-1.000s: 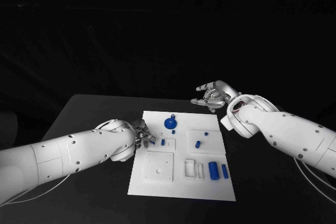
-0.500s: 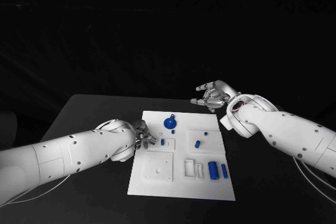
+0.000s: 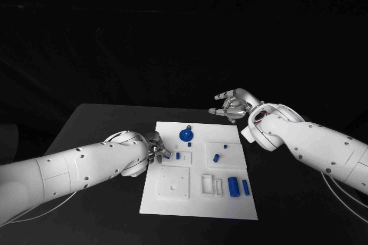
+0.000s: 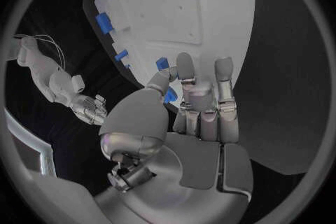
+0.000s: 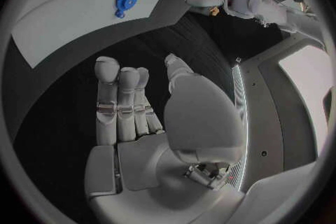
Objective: Assemble the parts on the task board
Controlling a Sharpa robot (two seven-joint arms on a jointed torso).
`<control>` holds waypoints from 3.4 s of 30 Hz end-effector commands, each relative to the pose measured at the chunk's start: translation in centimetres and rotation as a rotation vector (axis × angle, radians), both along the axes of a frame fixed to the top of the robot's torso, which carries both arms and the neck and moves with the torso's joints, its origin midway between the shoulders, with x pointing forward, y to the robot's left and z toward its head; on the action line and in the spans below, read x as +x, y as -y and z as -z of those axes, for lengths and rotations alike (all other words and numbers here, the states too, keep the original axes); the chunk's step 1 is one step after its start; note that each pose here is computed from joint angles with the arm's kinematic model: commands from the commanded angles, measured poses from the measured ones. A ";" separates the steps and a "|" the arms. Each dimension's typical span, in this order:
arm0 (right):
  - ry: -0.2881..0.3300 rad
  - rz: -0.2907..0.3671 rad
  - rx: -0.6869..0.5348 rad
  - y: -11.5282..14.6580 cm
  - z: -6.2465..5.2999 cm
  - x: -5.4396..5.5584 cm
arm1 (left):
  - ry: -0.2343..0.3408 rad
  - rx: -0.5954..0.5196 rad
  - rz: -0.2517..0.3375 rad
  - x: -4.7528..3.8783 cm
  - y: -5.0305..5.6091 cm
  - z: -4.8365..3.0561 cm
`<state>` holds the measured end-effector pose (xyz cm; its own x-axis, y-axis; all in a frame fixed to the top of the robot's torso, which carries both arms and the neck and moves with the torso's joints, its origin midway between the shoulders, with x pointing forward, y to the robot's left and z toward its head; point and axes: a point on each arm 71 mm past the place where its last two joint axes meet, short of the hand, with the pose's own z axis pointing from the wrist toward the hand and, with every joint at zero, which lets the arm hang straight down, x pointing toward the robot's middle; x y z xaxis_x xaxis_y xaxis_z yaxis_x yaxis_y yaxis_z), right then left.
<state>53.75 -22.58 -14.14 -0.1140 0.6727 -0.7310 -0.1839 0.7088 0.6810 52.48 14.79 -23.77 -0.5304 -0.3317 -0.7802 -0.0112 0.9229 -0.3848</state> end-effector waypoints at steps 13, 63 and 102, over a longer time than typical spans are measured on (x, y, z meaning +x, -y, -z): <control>0.004 -0.009 -0.002 0.0 0.0 0.0 | -0.043 0.077 0.038 -0.02 1.0 0.61; 0.003 -0.005 -0.003 0.2 0.0 0.0 | -0.041 0.081 0.028 0.07 1.2 0.78; -0.002 0.003 -0.005 0.6 0.4 -0.1 | -0.081 0.077 0.039 -0.99 -0.7 0.49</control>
